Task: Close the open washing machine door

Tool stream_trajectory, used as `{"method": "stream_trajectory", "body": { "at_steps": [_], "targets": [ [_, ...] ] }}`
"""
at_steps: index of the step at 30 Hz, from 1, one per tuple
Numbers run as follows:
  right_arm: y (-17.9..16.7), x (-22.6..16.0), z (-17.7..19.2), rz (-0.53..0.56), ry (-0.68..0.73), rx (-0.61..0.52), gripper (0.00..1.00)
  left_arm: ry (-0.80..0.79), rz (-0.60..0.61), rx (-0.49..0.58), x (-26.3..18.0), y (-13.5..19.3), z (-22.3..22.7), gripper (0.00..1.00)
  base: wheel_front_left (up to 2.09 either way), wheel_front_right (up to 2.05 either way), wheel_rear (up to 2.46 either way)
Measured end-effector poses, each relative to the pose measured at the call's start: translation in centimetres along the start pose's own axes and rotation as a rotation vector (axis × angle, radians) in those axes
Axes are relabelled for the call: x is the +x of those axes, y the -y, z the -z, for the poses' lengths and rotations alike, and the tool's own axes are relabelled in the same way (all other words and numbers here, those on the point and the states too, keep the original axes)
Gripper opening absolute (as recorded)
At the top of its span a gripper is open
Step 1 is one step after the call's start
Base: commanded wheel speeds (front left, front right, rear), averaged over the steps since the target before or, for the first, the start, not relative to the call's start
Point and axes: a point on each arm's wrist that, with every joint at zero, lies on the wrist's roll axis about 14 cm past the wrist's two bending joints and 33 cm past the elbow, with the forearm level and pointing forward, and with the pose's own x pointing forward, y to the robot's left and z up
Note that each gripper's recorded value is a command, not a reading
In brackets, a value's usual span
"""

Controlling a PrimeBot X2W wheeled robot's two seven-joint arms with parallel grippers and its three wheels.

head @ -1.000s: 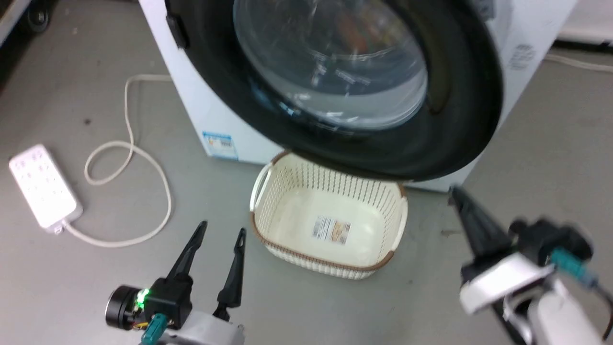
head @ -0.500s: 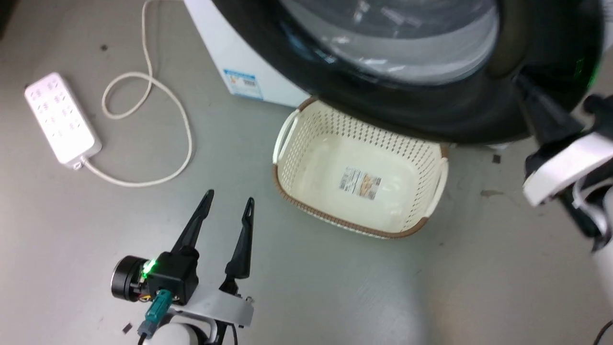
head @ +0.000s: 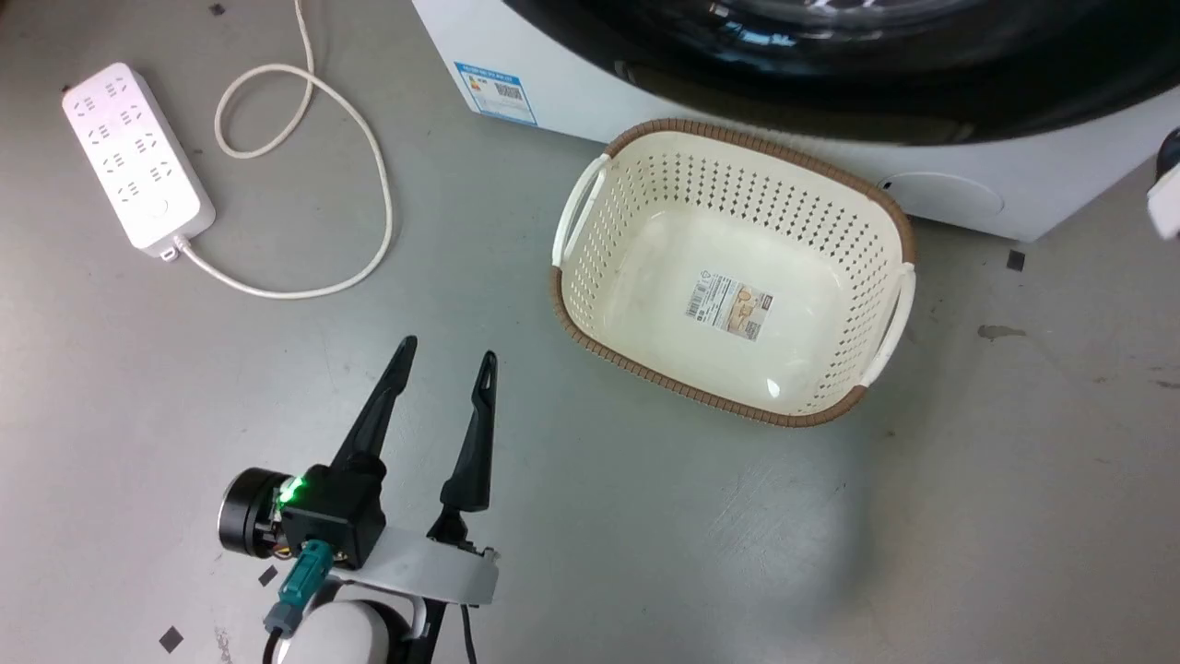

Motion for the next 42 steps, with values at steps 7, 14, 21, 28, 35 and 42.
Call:
{"method": "stream_trajectory", "body": {
  "at_steps": [7, 14, 21, 28, 35, 42],
  "targets": [
    [0.8, 1.2, 0.3, 0.016, -0.009, 0.012, 0.0, -0.009, -0.005, -0.003, 0.3, -0.1, 0.4, 1.0, 0.0, 0.0, 0.0],
    [0.7, 1.5, 0.4, 0.019, -0.005, 0.033, 0.0, -0.006, -0.001, 0.0, 0.6, 0.0, 0.4, 1.0, 0.0, 0.0, 0.0],
    [1.2, -0.3, -1.9, 0.044, 0.049, 0.01, 0.0, 0.043, 0.0, -0.003, 0.3, 0.0, -1.4, 1.0, 0.0, 0.0, 0.0],
    [-0.1, -5.4, -3.7, 0.032, 0.11, -0.024, 1.0, 0.1, -0.011, -0.019, -1.1, -0.2, -3.7, 1.0, 0.0, 0.0, 0.0],
    [-1.1, -10.8, -6.3, 0.063, 0.21, -0.024, 1.0, 0.14, -0.022, -0.062, -2.9, -0.3, -5.1, 1.0, 0.0, 0.0, 0.0],
    [-1.8, -17.6, -7.3, 0.15, 0.287, 0.033, 1.0, 0.175, 0.053, -0.072, -3.9, 1.7, -6.4, 1.0, 0.0, 0.0, 0.0]
  ]
}}
